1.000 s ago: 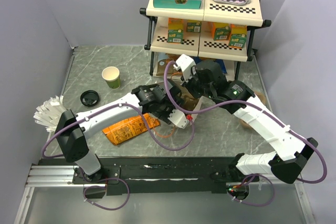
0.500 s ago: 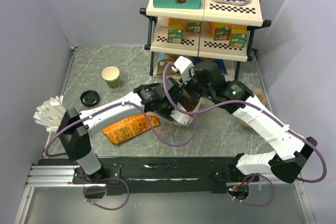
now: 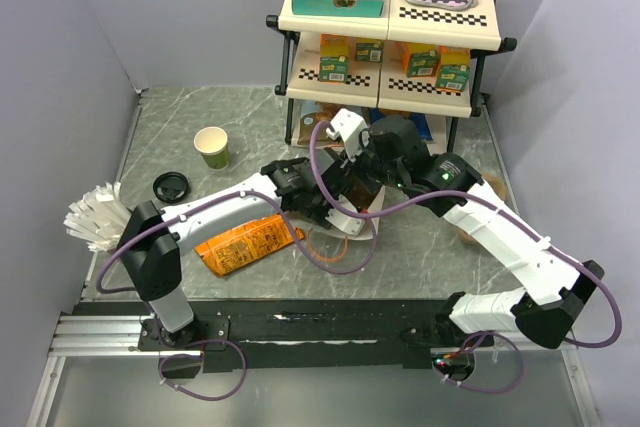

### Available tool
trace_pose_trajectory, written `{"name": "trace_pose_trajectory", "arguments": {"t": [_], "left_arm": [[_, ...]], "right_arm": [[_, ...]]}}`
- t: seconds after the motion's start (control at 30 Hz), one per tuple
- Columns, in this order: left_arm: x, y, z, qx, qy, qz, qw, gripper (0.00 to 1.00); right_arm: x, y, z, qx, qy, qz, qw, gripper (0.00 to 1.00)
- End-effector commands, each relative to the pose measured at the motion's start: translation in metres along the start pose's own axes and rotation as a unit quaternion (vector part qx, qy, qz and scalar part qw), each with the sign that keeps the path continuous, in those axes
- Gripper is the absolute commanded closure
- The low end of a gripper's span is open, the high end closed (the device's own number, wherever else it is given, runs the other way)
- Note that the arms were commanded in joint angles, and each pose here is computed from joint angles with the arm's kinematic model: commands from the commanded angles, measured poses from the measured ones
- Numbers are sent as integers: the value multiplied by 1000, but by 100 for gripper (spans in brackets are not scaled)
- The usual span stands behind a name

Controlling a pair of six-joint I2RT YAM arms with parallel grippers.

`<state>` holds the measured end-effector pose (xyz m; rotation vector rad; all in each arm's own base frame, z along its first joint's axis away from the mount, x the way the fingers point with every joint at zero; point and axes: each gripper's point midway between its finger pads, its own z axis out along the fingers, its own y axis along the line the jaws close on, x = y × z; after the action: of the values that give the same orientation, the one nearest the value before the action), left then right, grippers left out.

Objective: Pack the takeout coffee

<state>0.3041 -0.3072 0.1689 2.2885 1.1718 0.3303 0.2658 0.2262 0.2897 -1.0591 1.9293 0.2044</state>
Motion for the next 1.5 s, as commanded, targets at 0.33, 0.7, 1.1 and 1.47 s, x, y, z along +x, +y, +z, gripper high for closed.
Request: {"name": "trace_pose_trajectory", "arguments": {"t": [0.33, 0.7, 1.1, 1.47], "left_arm": [[9, 19, 18, -18, 5, -27, 999, 99], [25, 19, 40, -13, 31, -27, 999, 89], [32, 23, 36, -13, 46, -35, 998, 35], [13, 35, 7, -2, -16, -79, 997, 1]], "right_arm": [[-22, 4, -7, -35, -30, 28, 999, 100], [-22, -3, -5, -35, -25, 45, 998, 100], [-22, -10, -4, -31, -21, 57, 998, 100], [-22, -21, -2, -23, -16, 67, 997, 100]]}}
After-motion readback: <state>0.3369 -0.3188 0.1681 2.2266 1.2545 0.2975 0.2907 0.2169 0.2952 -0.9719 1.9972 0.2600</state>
